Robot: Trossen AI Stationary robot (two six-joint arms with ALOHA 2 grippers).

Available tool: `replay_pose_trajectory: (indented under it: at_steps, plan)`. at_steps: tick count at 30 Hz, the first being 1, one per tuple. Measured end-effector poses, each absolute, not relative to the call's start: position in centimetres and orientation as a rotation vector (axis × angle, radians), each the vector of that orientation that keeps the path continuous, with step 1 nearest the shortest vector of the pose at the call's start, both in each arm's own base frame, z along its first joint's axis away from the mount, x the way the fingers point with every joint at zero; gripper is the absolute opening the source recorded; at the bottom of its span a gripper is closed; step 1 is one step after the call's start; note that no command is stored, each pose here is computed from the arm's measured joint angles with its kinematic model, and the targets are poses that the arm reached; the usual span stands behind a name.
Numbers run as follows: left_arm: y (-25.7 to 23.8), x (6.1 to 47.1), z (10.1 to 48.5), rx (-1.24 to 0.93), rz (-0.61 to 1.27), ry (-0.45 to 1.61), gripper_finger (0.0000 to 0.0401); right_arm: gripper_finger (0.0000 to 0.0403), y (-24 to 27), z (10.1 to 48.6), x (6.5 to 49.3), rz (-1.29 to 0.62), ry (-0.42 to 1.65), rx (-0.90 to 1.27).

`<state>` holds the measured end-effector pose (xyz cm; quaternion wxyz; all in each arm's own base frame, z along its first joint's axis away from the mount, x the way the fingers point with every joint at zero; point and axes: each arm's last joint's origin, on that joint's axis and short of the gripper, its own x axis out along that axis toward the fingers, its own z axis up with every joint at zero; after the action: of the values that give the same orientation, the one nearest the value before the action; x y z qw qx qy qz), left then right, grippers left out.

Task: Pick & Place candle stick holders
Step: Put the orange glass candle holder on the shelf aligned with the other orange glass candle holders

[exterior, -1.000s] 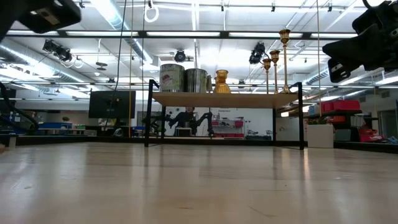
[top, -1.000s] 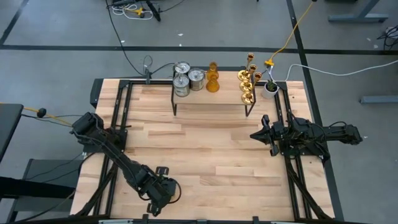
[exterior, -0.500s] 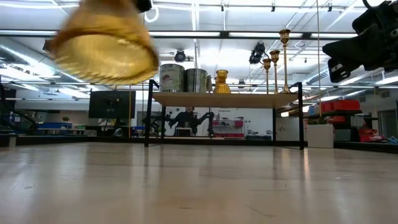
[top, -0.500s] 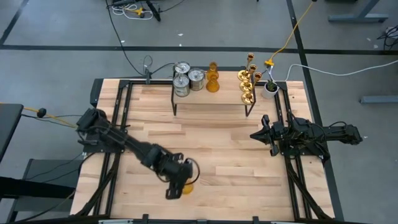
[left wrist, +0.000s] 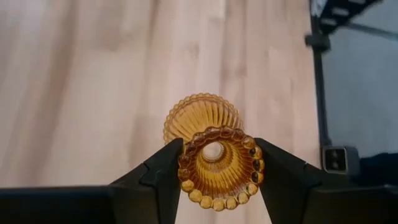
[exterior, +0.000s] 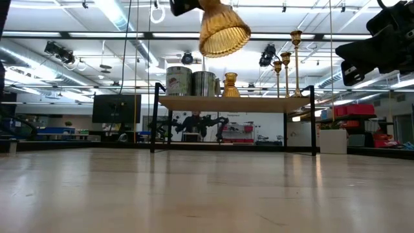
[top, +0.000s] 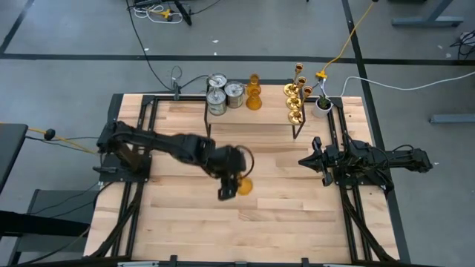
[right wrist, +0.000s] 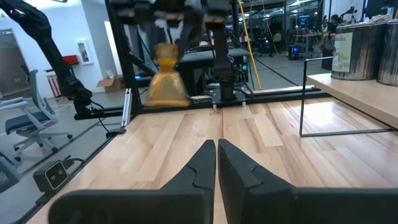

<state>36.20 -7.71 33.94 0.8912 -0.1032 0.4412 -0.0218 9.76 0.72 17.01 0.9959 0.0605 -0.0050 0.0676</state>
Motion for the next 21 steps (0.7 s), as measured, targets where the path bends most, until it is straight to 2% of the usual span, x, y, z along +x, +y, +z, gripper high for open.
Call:
replay_pose_trajectory:
  at_steps: [10, 21]
  plan:
    - [-2.1, 37.1, 36.8, -0.213, 0.045, 0.807, 0.0182, 0.0020, 0.7, 17.0, 9.8, 0.135, -0.010, 0.121]
    - [4.8, 37.2, 37.8, -0.231, 0.200, 0.709, 0.0183, 0.0020, 0.7, 17.0, 9.8, 0.135, -0.010, 0.121]
